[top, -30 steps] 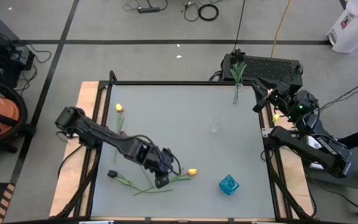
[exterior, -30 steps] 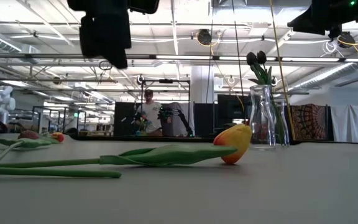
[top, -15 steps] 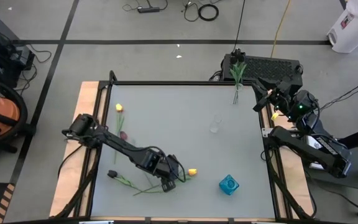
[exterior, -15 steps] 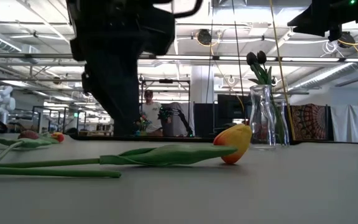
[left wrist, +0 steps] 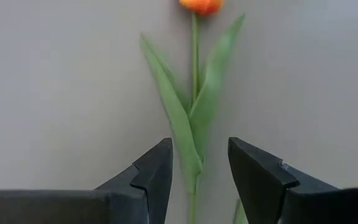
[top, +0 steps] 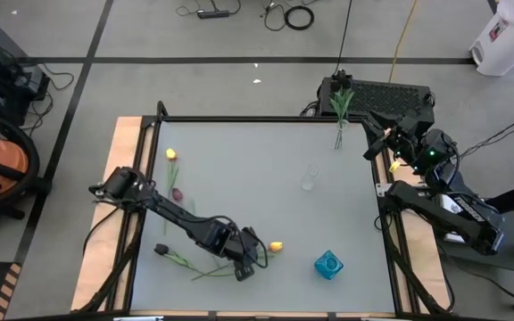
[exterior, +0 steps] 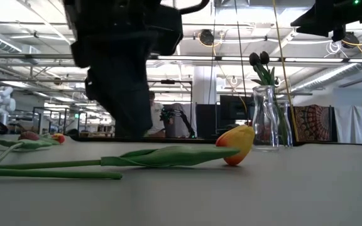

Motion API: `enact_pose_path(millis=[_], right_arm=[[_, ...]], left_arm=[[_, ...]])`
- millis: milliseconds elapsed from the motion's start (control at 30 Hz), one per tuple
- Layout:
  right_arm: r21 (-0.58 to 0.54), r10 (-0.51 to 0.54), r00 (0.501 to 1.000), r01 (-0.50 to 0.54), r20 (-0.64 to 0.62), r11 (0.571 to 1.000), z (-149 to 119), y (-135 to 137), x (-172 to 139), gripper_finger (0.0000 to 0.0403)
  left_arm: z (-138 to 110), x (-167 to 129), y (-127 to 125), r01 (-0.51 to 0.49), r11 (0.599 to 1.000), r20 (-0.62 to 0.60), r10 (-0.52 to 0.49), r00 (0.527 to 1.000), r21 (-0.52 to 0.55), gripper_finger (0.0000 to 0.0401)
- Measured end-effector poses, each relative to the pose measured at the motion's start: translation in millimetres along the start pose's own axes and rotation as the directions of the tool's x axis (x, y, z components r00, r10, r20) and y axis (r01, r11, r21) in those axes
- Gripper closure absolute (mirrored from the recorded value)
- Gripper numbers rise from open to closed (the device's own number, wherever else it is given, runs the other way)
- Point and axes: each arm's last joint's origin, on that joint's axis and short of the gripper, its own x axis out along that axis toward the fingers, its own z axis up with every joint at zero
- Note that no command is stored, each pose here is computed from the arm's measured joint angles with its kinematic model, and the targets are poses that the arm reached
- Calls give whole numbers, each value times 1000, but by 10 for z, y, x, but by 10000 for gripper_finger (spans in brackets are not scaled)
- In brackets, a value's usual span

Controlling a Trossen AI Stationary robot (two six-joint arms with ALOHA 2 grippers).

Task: Sort flowers into vase by color
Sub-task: Put the bottom yellow tulip into the bottom transparent vase

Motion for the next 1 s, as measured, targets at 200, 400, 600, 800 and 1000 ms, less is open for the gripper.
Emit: enact_pose_path(millis=[200,400,600,800,1000], right_arm=[[0,0,1000,0,-1,1000,-1,0,0,211],[-6,-1,1000,0,-13,1000,-12,-1,-1,211],[-7,-1,1000,1,-23,1000,-22,-1,-1,211],[-9,-1,1000,1,-22,1000,-21,-1,-2,211],[-9,-1,1000,1,-22,1000,-21,-1,-2,211]], left_arm=[[-107,106,-53,4,999,-43,-6,999,-40,239],[-125,179,-42,-13,998,-47,10,999,-68,239],[-136,236,-22,-38,997,-37,36,999,-67,239],[-134,247,-13,-51,995,-32,48,998,-88,241],[-131,252,7,-66,994,-33,63,997,-93,284]])
